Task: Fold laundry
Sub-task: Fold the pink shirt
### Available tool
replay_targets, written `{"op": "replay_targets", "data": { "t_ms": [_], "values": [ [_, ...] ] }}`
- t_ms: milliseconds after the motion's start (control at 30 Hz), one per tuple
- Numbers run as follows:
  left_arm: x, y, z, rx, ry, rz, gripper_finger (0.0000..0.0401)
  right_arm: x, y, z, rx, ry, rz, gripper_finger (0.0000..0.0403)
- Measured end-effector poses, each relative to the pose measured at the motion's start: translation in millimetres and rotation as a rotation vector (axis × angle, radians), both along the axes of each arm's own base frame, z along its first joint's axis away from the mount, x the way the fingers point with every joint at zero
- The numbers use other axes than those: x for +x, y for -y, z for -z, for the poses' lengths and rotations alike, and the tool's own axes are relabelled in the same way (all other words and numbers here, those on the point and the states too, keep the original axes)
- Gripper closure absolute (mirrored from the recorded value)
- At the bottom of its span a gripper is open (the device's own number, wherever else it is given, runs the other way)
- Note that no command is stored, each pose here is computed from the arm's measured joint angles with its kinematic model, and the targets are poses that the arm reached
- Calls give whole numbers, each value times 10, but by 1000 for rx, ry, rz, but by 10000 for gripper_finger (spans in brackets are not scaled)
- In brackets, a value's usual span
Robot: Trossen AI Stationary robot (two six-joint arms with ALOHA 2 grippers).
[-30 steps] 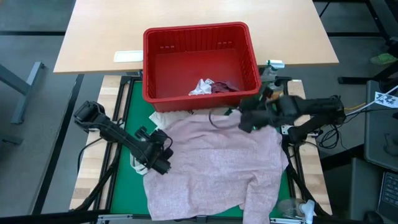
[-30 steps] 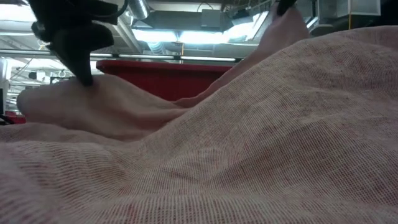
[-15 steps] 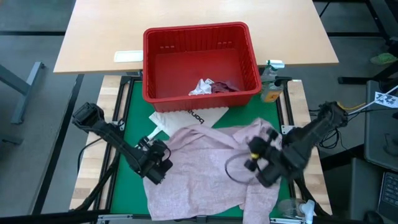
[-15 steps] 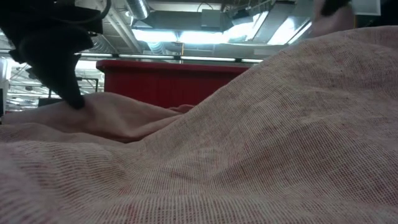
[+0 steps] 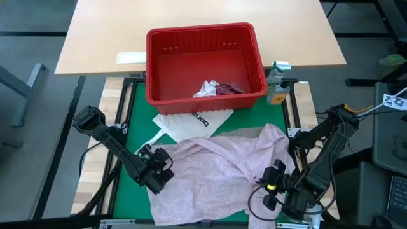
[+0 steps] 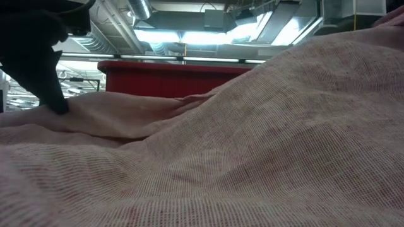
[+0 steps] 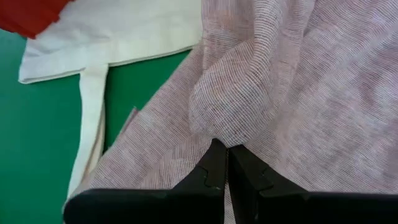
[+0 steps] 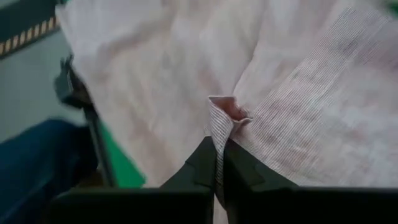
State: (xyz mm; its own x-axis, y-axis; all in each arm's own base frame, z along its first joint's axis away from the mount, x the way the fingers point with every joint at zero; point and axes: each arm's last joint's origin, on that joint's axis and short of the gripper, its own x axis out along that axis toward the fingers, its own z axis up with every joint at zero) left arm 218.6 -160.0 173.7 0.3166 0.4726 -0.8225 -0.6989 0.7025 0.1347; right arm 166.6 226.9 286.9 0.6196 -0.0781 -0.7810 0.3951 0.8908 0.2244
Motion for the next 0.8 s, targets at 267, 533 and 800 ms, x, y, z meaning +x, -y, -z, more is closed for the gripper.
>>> {"op": "replay_targets", "data": {
  "t_ms": [267,533,800],
  "values": [
    [-3,15,6,-14,-40,44,398,-15,-46,21,101,-109,-53,381],
    [9,1,5,-17,-39,37,373,4,-32,23,106,-116,-48,317],
    [10,1,5,-17,-39,37,382,122,74,-89,115,-238,-170,247]
  ]
}}
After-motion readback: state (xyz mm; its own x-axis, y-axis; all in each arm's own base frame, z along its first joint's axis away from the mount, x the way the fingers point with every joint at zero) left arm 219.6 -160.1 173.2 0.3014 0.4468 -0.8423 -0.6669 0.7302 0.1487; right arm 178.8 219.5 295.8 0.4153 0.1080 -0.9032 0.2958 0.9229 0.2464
